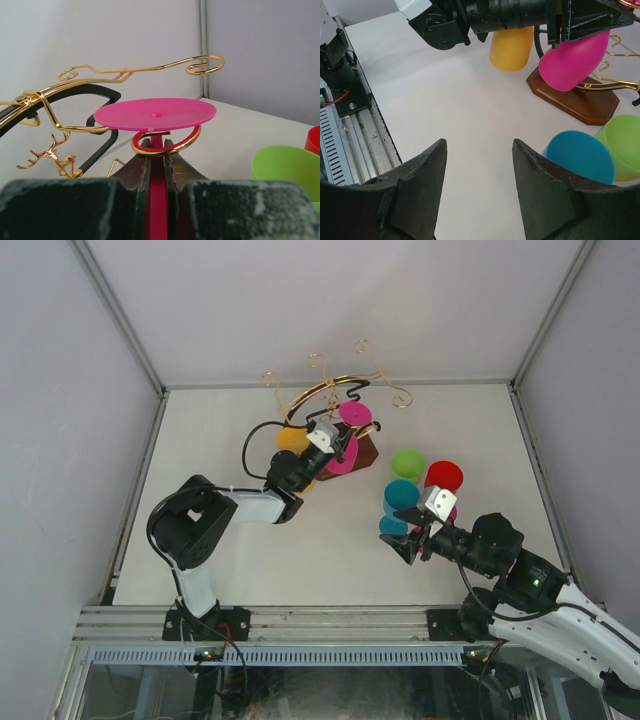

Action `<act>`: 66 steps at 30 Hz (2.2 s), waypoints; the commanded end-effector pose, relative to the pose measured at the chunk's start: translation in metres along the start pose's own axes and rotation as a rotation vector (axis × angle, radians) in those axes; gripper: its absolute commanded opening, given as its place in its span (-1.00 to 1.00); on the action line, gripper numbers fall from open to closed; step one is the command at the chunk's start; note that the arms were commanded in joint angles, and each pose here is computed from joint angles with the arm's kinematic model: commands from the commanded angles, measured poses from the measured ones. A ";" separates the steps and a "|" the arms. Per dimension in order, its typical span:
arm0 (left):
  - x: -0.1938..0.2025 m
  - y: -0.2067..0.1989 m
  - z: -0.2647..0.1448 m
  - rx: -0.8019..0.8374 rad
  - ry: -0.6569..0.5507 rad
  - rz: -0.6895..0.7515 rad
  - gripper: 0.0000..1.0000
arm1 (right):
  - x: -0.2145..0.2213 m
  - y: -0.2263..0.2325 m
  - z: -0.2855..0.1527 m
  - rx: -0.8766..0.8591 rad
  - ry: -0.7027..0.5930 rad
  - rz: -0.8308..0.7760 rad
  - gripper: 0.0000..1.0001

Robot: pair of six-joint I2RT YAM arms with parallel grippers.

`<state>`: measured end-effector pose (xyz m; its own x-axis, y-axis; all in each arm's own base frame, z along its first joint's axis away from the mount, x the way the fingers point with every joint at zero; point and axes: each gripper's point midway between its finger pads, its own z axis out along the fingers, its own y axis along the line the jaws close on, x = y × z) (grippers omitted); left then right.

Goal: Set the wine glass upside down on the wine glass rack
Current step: Turn the wine glass upside down at the wine rack.

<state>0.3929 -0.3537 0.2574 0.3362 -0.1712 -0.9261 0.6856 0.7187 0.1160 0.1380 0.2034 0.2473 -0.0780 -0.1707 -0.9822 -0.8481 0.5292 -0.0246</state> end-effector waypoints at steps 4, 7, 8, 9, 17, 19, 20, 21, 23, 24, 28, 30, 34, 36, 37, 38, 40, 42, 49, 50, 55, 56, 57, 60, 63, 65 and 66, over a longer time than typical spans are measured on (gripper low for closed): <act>-0.037 -0.024 0.004 0.135 -0.141 0.033 -0.99 | -0.024 0.001 -0.005 -0.001 -0.062 -0.006 0.11; -0.036 -0.029 0.002 0.160 -0.138 0.035 -0.99 | -0.025 0.000 -0.006 0.002 -0.064 -0.006 0.11; -0.035 -0.031 0.001 0.168 -0.136 0.035 -0.99 | -0.024 0.000 -0.006 0.002 -0.061 -0.005 0.11; -0.035 -0.033 0.000 0.180 -0.135 0.036 -0.98 | -0.024 0.000 -0.006 0.002 -0.061 -0.005 0.10; -0.032 -0.039 -0.003 0.215 -0.130 0.029 -0.76 | -0.023 0.001 -0.005 -0.002 -0.058 -0.006 0.11; -0.032 -0.041 -0.003 0.222 -0.130 0.025 -0.75 | -0.023 0.000 -0.005 0.001 -0.058 -0.005 0.11; -0.032 -0.041 -0.003 0.226 -0.129 0.022 -0.75 | -0.023 0.001 -0.005 0.000 -0.057 -0.005 0.11; -0.032 -0.042 -0.003 0.228 -0.131 0.021 -0.75 | -0.023 0.001 -0.006 0.001 -0.057 -0.005 0.11; -0.033 -0.043 -0.002 0.237 -0.134 0.017 -0.73 | -0.023 0.000 -0.006 0.003 -0.057 -0.005 0.11; -0.033 -0.044 -0.002 0.243 -0.135 0.015 -0.71 | -0.023 0.000 -0.006 0.001 -0.056 -0.005 0.10; -0.033 -0.046 -0.001 0.251 -0.137 0.010 -0.58 | -0.022 0.000 -0.007 0.002 -0.055 -0.005 0.11; -0.034 -0.046 0.000 0.251 -0.138 0.008 -0.55 | -0.022 0.000 -0.007 0.003 -0.054 -0.006 0.11; -0.034 -0.046 0.000 0.251 -0.139 0.002 -0.55 | -0.023 0.000 -0.008 0.003 -0.057 -0.005 0.11; -0.034 -0.046 0.000 0.252 -0.139 0.001 -0.59 | -0.022 0.000 -0.008 0.005 -0.055 -0.004 0.11; -0.034 -0.046 0.000 0.252 -0.137 0.000 -0.62 | -0.021 0.000 -0.008 0.005 -0.054 -0.004 0.11; -0.034 -0.046 0.000 0.252 -0.138 0.001 -0.64 | -0.022 0.000 -0.008 0.005 -0.055 -0.004 0.11; -0.035 -0.047 0.000 0.256 -0.140 0.000 -0.64 | -0.022 0.000 -0.009 0.005 -0.056 -0.005 0.11; -0.036 -0.048 -0.001 0.264 -0.141 -0.001 -0.64 | -0.021 0.000 -0.009 0.006 -0.055 -0.006 0.11; -0.040 -0.053 -0.007 0.294 -0.143 -0.008 -0.71 | -0.020 0.000 -0.009 0.008 -0.051 -0.004 0.11; -0.039 -0.054 -0.007 0.298 -0.142 -0.009 -0.71 | -0.020 0.000 -0.009 0.007 -0.050 -0.005 0.11; -0.042 -0.060 -0.013 0.322 -0.141 -0.027 -0.70 | -0.019 0.000 -0.009 0.007 -0.047 -0.008 0.11; -0.043 -0.060 -0.013 0.325 -0.140 -0.035 -0.69 | -0.020 0.000 -0.009 0.007 -0.049 -0.008 0.11; -0.044 -0.060 -0.013 0.326 -0.140 -0.046 -0.66 | -0.020 0.000 -0.009 0.006 -0.049 -0.009 0.11; -0.046 -0.063 -0.015 0.335 -0.138 -0.079 -0.59 | -0.021 0.001 -0.011 0.005 -0.054 -0.005 0.11; -0.045 -0.064 -0.016 0.338 -0.131 -0.101 -0.57 | -0.020 0.001 -0.012 0.004 -0.057 -0.005 0.11; -0.044 -0.065 -0.017 0.339 -0.126 -0.117 -0.56 | -0.020 0.000 -0.012 0.004 -0.057 -0.011 0.11; -0.043 -0.065 -0.017 0.340 -0.123 -0.125 -0.56 | -0.021 0.000 -0.012 0.007 -0.059 -0.014 0.11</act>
<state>0.3468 -0.3849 0.2538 0.2688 -0.2434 -0.9319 0.8690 0.4787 0.1256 0.1339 0.1985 0.2471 -0.0777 -0.1731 -0.9818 -0.8485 0.5286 -0.0261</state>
